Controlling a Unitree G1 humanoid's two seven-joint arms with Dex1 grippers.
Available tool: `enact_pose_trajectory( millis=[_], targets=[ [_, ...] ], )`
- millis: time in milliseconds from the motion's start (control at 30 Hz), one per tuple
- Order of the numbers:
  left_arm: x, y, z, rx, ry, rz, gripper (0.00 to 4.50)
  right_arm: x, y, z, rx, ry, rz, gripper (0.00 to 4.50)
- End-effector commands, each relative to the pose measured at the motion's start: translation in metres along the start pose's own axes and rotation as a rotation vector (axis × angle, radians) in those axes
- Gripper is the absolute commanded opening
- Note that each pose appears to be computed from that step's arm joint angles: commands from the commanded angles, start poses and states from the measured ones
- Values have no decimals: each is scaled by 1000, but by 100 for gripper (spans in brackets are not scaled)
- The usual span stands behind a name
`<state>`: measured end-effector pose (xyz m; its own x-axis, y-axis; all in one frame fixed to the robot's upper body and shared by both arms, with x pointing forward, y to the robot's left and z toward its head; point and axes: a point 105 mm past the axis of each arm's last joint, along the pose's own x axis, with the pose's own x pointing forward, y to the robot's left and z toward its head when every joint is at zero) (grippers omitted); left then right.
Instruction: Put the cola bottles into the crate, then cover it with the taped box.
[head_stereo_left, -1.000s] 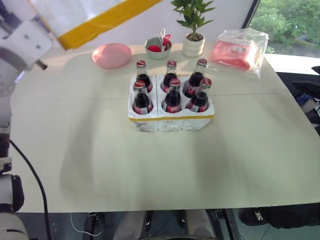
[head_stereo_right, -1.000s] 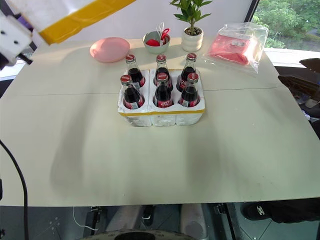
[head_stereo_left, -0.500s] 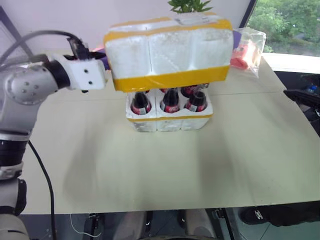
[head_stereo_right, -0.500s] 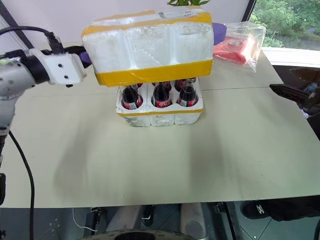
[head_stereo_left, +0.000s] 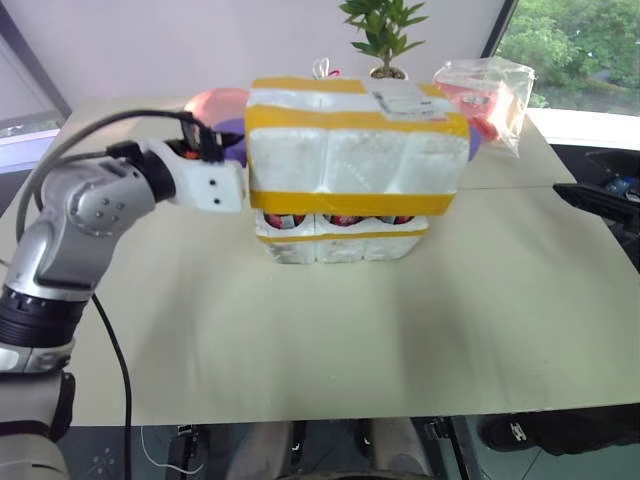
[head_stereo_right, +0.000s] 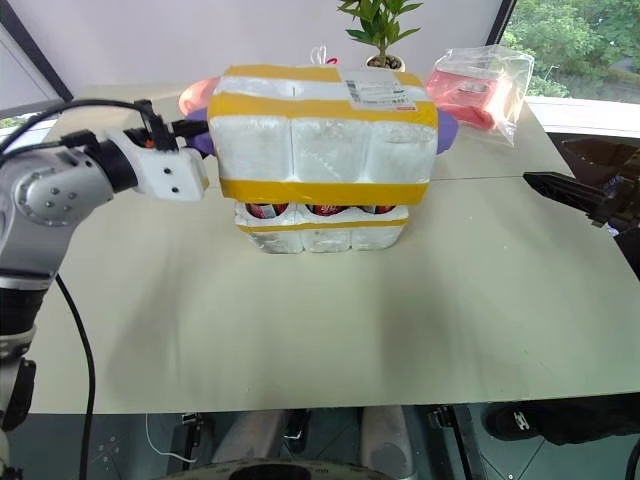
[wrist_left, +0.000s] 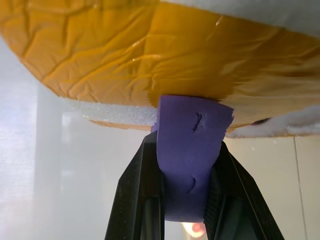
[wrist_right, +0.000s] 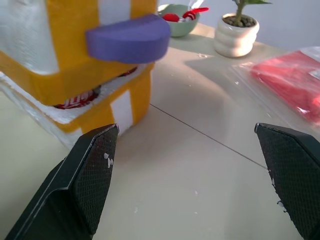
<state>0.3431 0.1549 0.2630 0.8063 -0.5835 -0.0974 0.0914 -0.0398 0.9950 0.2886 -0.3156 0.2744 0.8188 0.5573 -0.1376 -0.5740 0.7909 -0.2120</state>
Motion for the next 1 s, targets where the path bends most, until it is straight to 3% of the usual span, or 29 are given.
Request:
enact_pose_trajectory(
  millis=[33,167,300,433,500,633,700,767,1000],
  targets=[
    [3,-14,5,102,5,-6,37,3,9,14,-29,-48,25,450],
    [8,-32,7,108,13,-1,238,10,15,12,-17,-46,57,450],
    [-1,-32,-4,-67,49,23,436,16,24,11,-17,-43,98,450],
    [-20,-11,-21,-340,70,106,436,18,34,10,18,-31,152,450],
    [-35,5,-30,-594,41,142,436,17,40,9,42,-31,186,450],
    [-64,13,-31,-1165,-97,28,436,18,42,8,14,-27,204,450],
    [-91,21,-18,-1405,-263,-117,436,20,45,8,-7,-20,240,450],
    [-111,26,-10,-1465,-337,-220,436,21,47,10,-14,-17,270,450],
    [-136,1,-7,-1480,-208,-460,436,25,43,14,-39,-2,321,450]
  ],
)
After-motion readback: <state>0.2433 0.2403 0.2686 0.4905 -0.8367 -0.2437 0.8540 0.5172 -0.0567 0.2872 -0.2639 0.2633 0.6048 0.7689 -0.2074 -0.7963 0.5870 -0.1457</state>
